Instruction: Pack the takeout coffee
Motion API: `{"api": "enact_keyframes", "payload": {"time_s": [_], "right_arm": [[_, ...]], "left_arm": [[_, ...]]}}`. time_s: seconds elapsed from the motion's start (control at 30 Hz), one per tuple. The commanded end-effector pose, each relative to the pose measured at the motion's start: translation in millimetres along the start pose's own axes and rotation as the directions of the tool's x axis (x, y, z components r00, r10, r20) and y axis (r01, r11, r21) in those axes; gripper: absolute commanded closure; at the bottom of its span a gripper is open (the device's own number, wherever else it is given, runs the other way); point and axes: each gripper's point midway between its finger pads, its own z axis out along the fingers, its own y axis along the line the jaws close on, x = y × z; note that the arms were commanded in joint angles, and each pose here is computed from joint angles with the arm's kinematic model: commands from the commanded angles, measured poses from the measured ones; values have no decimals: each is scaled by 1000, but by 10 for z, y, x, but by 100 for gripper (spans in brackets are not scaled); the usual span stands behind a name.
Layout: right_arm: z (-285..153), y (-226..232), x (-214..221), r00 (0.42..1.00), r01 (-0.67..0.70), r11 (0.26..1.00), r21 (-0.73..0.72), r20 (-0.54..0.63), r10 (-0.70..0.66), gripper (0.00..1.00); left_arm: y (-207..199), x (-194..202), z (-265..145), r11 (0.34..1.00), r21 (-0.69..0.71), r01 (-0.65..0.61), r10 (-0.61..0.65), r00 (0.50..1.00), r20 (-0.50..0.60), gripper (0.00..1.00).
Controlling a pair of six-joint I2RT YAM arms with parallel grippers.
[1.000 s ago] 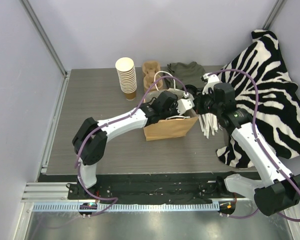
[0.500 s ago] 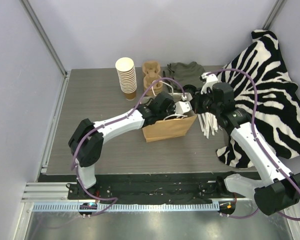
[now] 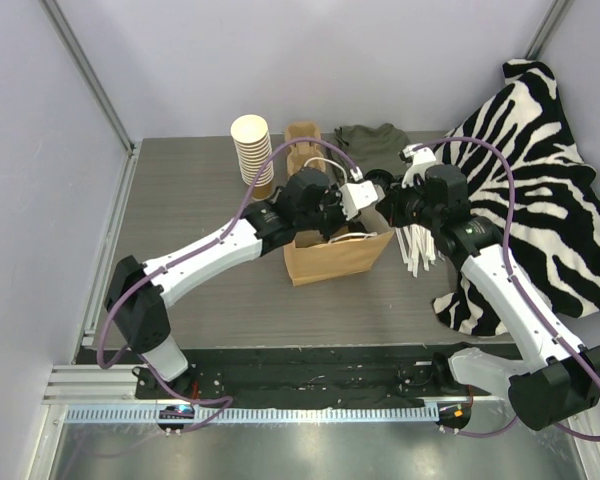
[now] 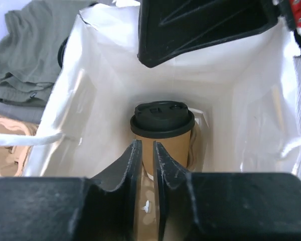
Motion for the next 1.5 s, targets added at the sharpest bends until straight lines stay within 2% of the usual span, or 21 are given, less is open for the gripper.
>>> {"api": "enact_keyframes", "payload": {"time_s": [0.0, 0.03, 0.1, 0.13, 0.23, 0.3, 0.37, 0.4, 0.5, 0.63, 0.8, 0.93, 1.2, 1.33, 1.47], "right_arm": [[-37, 28, -183, 997, 24, 1000, -3, 71, -23, 99], [-45, 37, -200, 997, 27, 1000, -7, 79, -26, 99], [-60, 47, -211, 996, 28, 1000, -12, 87, -27, 99], [-77, 71, -230, 995, 33, 999, -23, 97, -31, 99], [-111, 118, -237, 993, 44, 998, -50, 115, -38, 99], [-134, 146, -212, 991, 59, 996, -68, 124, -50, 99], [-188, 195, -209, 985, 95, 991, -95, 155, -79, 99], [-206, 211, -236, 979, 113, 988, -103, 181, -93, 99], [-311, 287, -204, 959, 185, 973, -139, 241, -148, 99], [-484, 411, -165, 915, 298, 937, -181, 332, -227, 99], [-593, 508, -104, 883, 374, 904, -205, 375, -281, 99], [-567, 495, -115, 891, 359, 913, -195, 362, -273, 99], [-461, 491, -77, 925, 294, 931, -214, 311, -220, 99], [-463, 507, -83, 930, 283, 933, -224, 304, -209, 99], [-466, 512, -82, 934, 276, 934, -228, 294, -204, 99]], "left_arm": [[84, -324, -186, 1000, -19, -12, 14, 997, 78, 77], [26, -163, -157, 1000, 7, -4, 4, 1000, 16, 67], [23, -67, -146, 1000, 15, 5, -4, 1000, -31, 51], [6, 54, -127, 1000, 21, 13, -12, 997, -77, 40], [33, 216, -44, 1000, 15, 6, -4, 992, -128, 30], [71, 330, -3, 1000, -8, -12, 10, 989, -149, 28], [90, 325, -31, 998, -40, -40, 35, 994, -107, 27], [128, 224, -29, 996, -63, -59, 56, 997, -46, 25], [58, 236, -126, 988, -82, -127, 128, 992, 10, 21], [-3, 346, -180, 982, -106, -158, 163, 986, 34, 16], [-61, 397, -181, 982, -95, -165, 171, 984, 51, 14], [-136, 472, -123, 985, -65, -161, 164, 986, 42, 14], [-226, 398, 133, 985, -33, -169, 172, 979, 110, 12], [-233, 427, 295, 985, -15, -171, 172, 981, 94, 12], [-212, 609, 448, 987, -14, -161, 161, 987, 14, 11]]}}
